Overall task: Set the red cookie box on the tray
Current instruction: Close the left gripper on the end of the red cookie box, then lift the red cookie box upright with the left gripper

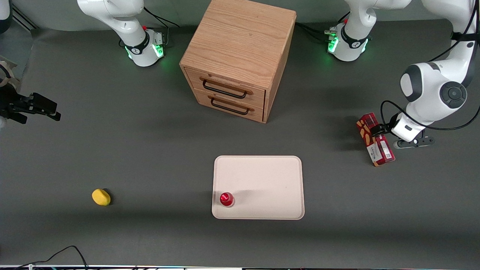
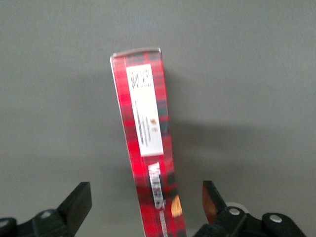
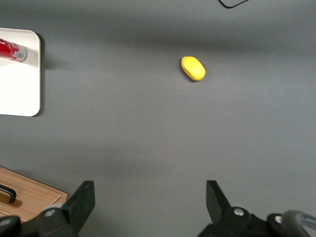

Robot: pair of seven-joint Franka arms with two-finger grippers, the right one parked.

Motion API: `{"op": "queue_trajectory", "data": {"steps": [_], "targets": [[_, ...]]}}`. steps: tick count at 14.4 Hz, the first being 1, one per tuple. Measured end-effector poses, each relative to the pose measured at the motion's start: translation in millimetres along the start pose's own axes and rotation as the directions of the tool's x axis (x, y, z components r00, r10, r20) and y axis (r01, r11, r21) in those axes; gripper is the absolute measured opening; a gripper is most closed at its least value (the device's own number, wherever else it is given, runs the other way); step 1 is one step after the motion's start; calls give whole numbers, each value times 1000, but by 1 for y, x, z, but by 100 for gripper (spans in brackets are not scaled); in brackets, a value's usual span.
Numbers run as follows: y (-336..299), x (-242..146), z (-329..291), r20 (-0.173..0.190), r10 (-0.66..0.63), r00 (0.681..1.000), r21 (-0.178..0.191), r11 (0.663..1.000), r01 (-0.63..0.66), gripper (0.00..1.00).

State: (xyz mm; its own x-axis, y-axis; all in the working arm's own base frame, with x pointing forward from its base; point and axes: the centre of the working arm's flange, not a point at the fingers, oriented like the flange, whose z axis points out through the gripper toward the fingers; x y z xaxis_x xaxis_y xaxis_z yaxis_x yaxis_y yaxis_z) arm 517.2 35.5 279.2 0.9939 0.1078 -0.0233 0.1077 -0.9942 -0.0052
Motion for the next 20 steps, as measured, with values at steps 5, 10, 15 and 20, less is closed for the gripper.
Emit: {"op": "queue_trajectory", "data": {"steps": [5,10,15,20], "targets": [[6,8,42,-44,-10,999,11,1000,11,100],[11,8,51,-44,5,999,2,1000,-5,63],[11,9,49,-49,11,999,0,1000,-11,26],[19,12,-1,-6,29,1000,-47,998,-30,24]]}}
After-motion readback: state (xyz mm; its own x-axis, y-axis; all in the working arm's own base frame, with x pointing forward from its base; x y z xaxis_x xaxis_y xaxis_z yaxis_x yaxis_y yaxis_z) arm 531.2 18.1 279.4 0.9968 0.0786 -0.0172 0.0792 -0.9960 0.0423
